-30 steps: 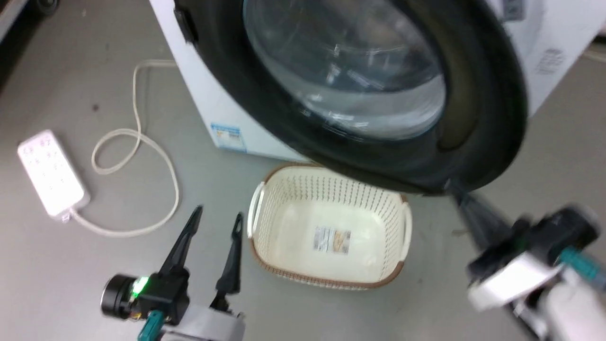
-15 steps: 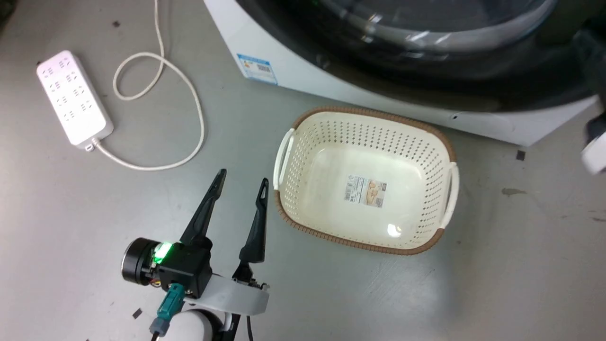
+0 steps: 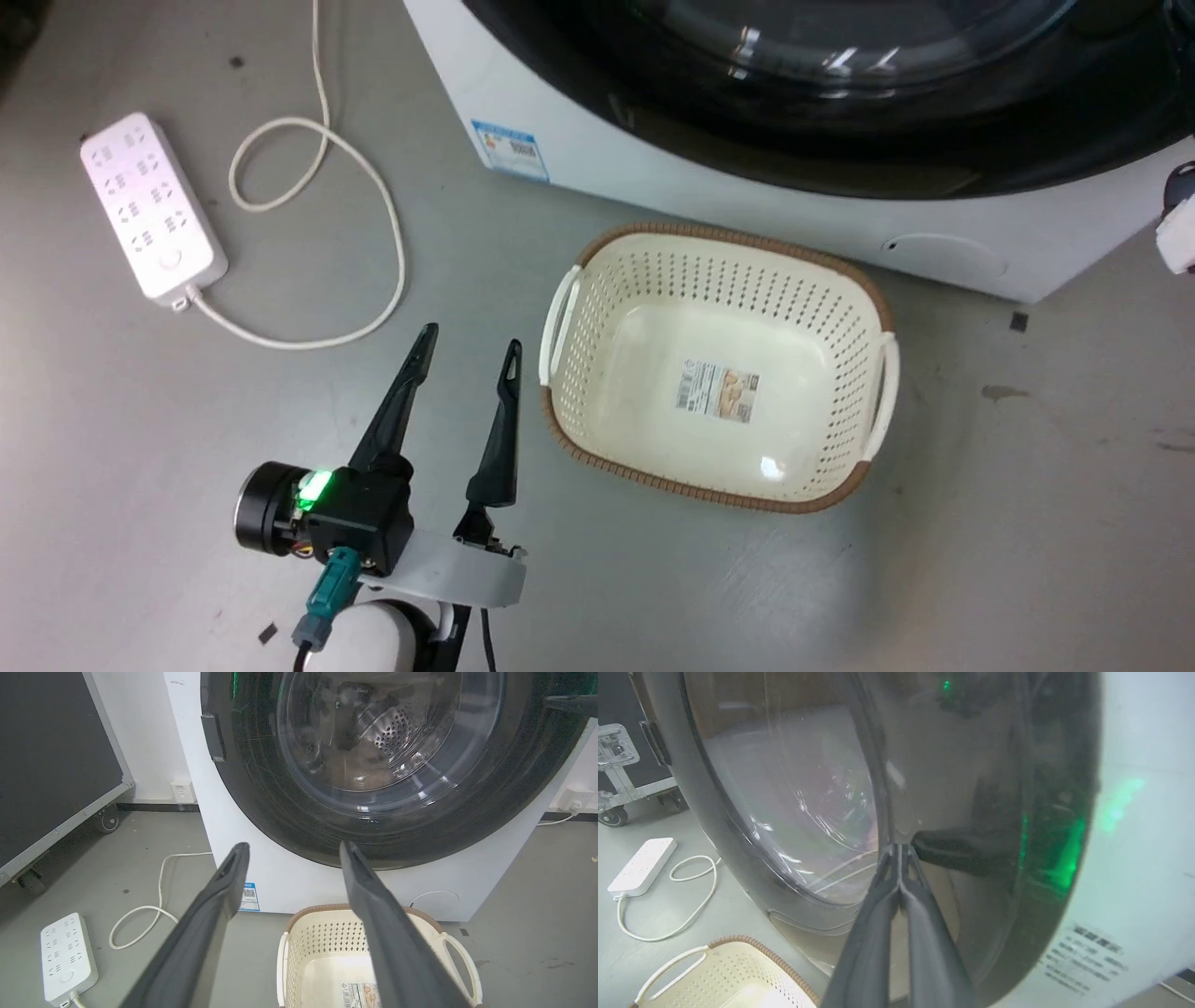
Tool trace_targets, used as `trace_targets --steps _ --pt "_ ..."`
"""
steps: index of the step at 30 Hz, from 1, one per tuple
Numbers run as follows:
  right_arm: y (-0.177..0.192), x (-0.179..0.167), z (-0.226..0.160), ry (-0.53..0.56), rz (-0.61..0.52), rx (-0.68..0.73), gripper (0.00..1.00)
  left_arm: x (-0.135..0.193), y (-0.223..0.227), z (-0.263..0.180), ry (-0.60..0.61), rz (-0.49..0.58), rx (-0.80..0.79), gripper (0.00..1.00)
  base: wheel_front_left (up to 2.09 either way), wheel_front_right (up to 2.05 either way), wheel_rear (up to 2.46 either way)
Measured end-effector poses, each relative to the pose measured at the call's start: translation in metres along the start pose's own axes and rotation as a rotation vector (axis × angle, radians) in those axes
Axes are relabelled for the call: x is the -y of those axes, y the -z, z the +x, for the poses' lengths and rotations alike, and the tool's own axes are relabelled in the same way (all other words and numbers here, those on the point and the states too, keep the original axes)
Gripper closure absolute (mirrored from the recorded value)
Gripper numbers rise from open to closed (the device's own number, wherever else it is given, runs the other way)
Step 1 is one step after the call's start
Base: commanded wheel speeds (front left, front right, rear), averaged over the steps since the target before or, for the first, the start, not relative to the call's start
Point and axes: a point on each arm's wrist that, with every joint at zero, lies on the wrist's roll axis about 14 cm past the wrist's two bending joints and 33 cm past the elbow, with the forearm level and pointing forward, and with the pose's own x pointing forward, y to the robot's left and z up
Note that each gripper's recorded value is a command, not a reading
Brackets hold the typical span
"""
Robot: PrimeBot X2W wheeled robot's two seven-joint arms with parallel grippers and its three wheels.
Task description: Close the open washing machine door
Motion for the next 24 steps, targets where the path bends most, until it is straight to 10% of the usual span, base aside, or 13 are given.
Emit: trace_targets --steps 2,3,4,5,24 --pt "-0.007 0.0 -0.007 0.006 -0.002 0.023 1.0 0.001 -0.006 -0.001 0.001 -0.002 0.016 0.0 0.0 0.0 0.0" --pt "-0.01 0.0 -0.012 0.009 -0.002 0.03 0.8 0.0 -0.01 -0.002 -0.001 -0.003 0.025 0.0 0.0 0.0 0.0" --pt "-0.013 -0.001 -0.018 0.014 -0.001 0.042 0.26 -0.001 -0.013 -0.003 -0.005 -0.007 0.035 0.0 0.0 0.0 0.0" --pt "-0.015 -0.001 -0.025 0.019 0.004 0.049 0.0 -0.002 -0.017 -0.004 -0.008 -0.013 0.046 0.0 0.0 0.0 0.0" --pt "-0.036 -0.049 -0.22 0.204 0.054 0.186 0.0 0.021 -0.053 -0.045 0.078 -0.04 0.133 0.0 0.0 0.0 0.0"
